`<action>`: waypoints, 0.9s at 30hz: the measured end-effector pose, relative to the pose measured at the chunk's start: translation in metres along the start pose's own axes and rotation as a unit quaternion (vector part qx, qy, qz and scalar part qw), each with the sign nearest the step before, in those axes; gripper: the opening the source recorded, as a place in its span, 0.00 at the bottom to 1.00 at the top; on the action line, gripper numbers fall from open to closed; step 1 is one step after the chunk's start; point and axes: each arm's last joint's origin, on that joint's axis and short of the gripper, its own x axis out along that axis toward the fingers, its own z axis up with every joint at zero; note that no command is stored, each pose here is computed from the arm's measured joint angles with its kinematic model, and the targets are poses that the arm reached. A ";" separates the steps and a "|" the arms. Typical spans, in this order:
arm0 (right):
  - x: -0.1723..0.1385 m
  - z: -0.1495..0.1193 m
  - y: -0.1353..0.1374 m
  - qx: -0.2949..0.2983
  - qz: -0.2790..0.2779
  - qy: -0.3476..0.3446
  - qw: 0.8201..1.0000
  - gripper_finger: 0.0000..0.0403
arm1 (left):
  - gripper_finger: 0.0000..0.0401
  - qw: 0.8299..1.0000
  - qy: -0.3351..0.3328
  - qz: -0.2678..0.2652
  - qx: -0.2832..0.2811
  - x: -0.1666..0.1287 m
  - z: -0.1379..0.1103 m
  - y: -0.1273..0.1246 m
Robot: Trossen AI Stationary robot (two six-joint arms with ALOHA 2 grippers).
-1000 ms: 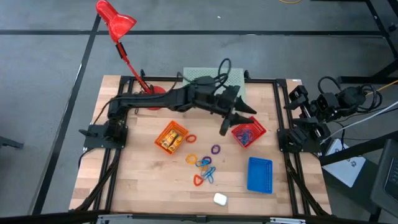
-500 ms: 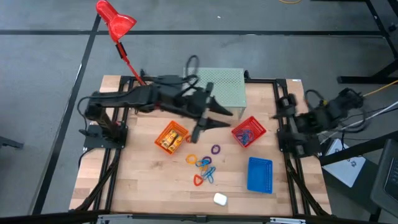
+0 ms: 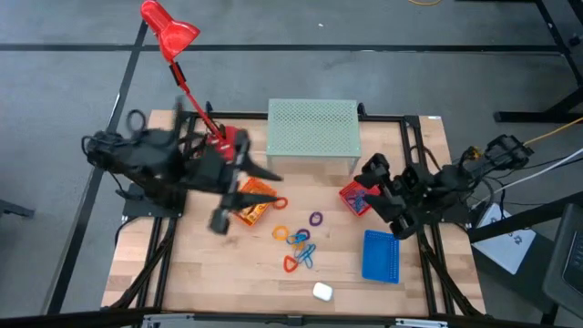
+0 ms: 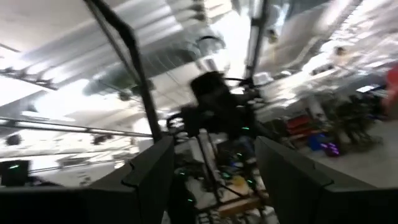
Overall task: Pick & Place Office Desk Supplies
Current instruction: Put the blue rubber band into the red bin
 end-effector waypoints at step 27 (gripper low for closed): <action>-0.002 -0.106 -0.053 0.133 -0.389 0.373 0.832 0.57 | 0.38 0.953 -0.006 0.131 -0.272 -0.054 -0.253 -0.023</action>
